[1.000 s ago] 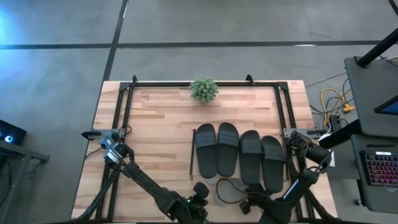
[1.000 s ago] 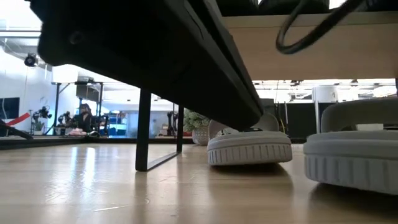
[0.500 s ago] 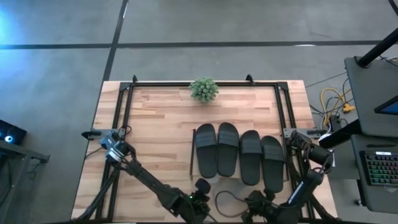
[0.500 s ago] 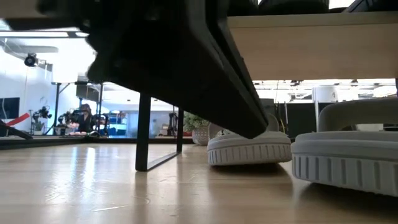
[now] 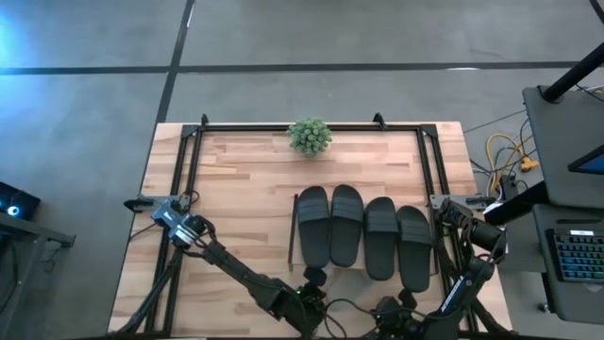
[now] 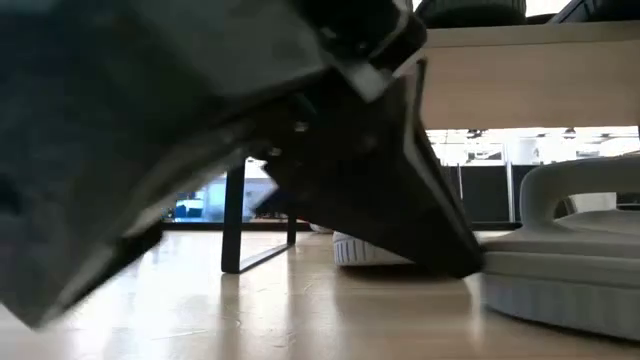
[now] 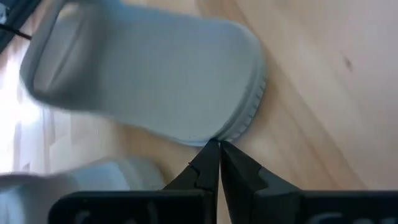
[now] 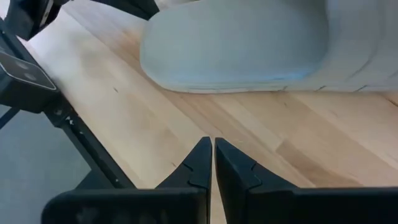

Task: Pick and place slides into the shelf
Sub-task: Put the white slipper under the shelf

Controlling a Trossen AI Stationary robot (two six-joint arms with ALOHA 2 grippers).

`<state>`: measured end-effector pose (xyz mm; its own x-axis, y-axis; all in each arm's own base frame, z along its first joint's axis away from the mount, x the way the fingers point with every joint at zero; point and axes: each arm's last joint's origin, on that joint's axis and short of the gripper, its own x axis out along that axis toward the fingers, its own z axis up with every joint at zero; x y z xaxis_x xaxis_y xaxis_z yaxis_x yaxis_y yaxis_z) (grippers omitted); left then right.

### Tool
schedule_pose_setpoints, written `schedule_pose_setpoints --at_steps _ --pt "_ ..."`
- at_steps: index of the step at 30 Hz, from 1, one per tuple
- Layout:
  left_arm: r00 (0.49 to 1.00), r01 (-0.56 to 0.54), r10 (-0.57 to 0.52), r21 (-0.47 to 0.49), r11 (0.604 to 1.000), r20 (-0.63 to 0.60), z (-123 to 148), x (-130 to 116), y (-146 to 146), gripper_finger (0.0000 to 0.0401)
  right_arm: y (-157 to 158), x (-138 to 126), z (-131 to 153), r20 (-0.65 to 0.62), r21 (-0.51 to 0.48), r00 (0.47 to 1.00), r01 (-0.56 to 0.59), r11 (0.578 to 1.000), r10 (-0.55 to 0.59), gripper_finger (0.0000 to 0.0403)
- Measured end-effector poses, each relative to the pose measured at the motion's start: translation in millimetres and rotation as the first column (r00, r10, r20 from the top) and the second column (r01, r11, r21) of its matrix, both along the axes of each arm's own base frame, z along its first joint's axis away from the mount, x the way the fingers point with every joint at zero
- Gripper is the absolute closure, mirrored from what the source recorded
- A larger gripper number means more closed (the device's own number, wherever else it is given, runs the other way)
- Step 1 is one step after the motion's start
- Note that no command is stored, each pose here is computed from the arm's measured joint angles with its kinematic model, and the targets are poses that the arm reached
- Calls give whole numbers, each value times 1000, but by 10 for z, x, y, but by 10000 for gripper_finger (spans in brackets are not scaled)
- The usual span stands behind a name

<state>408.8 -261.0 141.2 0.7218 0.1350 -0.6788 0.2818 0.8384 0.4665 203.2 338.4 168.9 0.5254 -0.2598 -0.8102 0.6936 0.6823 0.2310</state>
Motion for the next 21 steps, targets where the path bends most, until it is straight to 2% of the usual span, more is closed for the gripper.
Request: schedule_pose_setpoints --at_steps 9,14,18,21 --pt "985 37 -12 -142 989 172 152 130 -112 401 1 -18 -12 -31 7 1000 -5 1000 5 390" --pt "985 45 -19 -145 988 174 176 138 -125 401 2 -22 -13 -35 9 999 -6 1000 6 390" --pt "982 111 -100 -65 992 161 266 66 -190 401 -16 -44 -37 -54 1 999 -1 1000 1 390" --pt "983 138 -131 -43 989 129 353 -60 -266 401 -61 -64 -91 -71 -28 997 -1 1000 -1 390"
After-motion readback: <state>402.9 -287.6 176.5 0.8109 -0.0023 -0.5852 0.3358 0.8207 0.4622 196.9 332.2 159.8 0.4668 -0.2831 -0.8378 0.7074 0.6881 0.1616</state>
